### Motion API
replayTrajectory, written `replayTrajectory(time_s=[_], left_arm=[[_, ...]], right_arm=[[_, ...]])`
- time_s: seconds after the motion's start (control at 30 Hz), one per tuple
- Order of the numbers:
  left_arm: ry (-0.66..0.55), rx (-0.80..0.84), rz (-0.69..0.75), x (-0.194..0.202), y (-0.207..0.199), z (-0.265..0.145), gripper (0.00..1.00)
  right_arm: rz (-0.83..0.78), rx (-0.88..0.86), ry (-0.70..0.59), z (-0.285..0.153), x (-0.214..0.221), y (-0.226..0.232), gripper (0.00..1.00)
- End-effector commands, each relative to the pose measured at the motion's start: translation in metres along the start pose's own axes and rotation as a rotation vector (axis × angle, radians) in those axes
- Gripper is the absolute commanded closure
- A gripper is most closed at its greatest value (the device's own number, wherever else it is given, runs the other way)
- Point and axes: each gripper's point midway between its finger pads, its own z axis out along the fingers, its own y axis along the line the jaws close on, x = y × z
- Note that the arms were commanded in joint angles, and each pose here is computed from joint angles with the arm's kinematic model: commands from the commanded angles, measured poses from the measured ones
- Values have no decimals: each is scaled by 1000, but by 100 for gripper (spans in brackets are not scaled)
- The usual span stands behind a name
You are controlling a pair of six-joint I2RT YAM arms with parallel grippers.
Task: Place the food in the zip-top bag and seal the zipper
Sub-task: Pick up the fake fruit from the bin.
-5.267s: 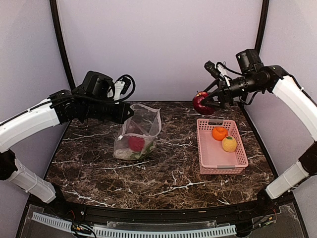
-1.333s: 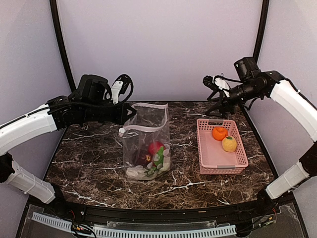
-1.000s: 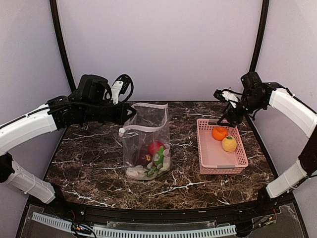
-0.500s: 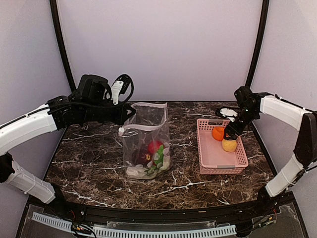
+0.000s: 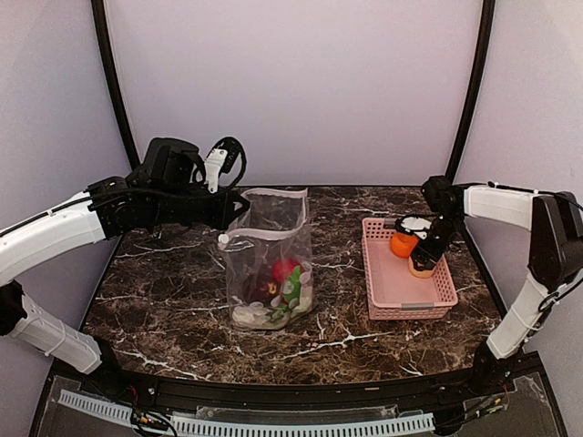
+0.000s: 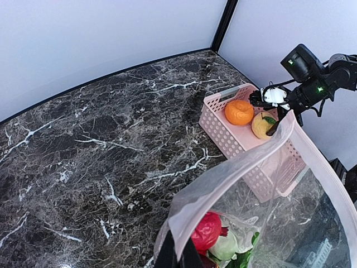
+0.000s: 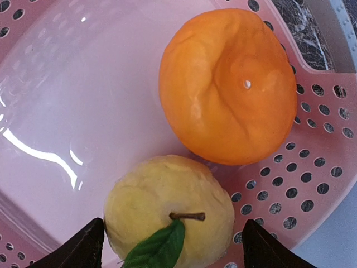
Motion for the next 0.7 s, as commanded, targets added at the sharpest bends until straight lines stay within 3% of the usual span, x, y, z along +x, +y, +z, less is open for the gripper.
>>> replayTrajectory(time_s=[0.0,0.27,0.47,0.67], left_arm=[[-21,-7,0,-1,4,-6,99],[-22,-3,3,-3,2,-7,99],[-19,0,6,-2,2,-6,99],[-20,1,11,-4,2,-7,99]], right_arm=[[15,18,6,14,-2,-6,18],[20,-18,15,23,-2,0,25],[27,-40,16,23,-1,5,43],[38,-54,-13,6,-5,7,50]])
